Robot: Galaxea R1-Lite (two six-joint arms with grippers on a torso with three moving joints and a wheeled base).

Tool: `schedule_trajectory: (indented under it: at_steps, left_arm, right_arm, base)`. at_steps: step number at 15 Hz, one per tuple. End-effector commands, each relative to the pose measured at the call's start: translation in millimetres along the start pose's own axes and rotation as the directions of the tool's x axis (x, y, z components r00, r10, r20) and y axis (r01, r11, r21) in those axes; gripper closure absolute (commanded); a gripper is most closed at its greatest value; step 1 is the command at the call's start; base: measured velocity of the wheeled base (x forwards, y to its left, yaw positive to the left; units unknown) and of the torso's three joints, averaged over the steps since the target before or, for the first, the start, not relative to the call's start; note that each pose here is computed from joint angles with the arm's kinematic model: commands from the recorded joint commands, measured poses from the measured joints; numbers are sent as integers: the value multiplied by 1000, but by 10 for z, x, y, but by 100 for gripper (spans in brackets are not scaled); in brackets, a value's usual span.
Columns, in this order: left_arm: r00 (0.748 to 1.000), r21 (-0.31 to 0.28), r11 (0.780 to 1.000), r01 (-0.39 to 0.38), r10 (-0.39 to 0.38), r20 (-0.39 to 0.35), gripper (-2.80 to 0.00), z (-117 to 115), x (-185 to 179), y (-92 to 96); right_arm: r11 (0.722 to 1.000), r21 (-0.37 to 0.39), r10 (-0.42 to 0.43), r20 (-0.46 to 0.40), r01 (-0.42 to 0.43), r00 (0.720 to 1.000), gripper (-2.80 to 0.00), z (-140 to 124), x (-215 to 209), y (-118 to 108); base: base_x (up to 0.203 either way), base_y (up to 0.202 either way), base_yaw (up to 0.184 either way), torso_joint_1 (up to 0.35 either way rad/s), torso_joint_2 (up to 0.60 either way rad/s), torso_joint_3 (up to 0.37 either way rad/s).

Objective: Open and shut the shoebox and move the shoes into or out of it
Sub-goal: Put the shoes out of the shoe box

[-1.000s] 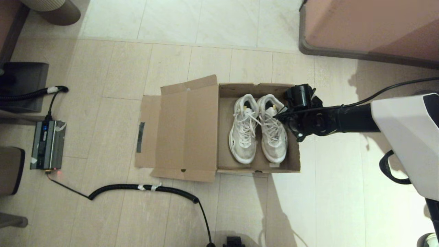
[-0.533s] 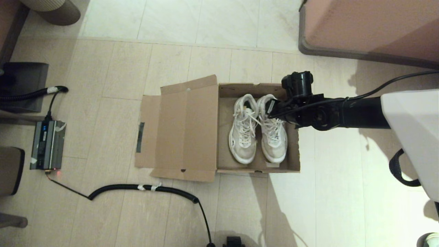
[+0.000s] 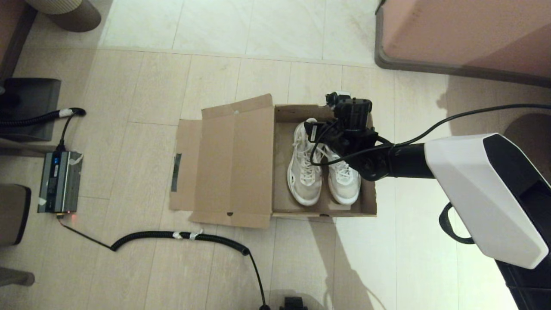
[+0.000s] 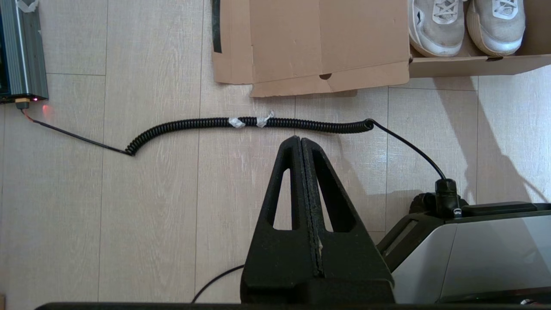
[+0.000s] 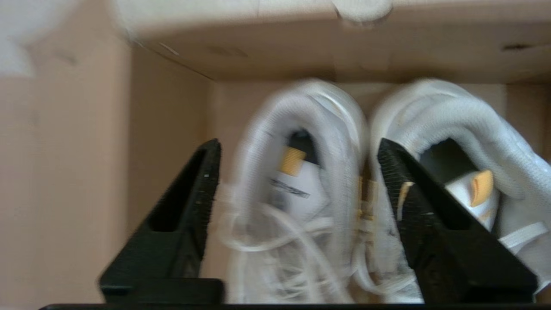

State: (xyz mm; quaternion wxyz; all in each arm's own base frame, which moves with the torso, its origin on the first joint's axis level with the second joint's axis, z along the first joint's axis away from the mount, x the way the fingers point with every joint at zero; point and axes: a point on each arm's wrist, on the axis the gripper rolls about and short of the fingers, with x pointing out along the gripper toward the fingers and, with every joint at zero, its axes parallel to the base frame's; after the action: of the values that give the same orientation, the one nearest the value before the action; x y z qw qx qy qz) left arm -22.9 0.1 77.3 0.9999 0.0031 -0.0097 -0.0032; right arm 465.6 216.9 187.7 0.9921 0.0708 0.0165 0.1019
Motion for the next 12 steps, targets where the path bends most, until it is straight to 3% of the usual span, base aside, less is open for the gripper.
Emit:
schedule_trajectory:
  at_steps: [1,4,8,12]
  left_arm:
    - [1000,0,1000,0,0,-7,0,-21,5,0]
    - [1000,0,1000,0,0,-7,0,-21,5,0]
    - [1000,0,1000,0,0,-7,0,-21,5,0]
    - [1000,0,1000,0,0,-7,0,-21,5,0]
  right_arm:
    - [1000,-25,-19,-35,18,999,-280,-246,87,6]
    - [995,-30,-96,-3,96,995,-280,-122,39,-8]
    - [995,-19,-102,9,102,995,-280,40,-66,-11]
    - [993,-36,-111,-40,109,993,-280,-68,-111,-38]
  base:
    - [0,0,0,0,0,0]
    - [0,0,0,0,0,0]
    - [0,0,0,0,0,0]
    - [0,0,0,0,0,0]
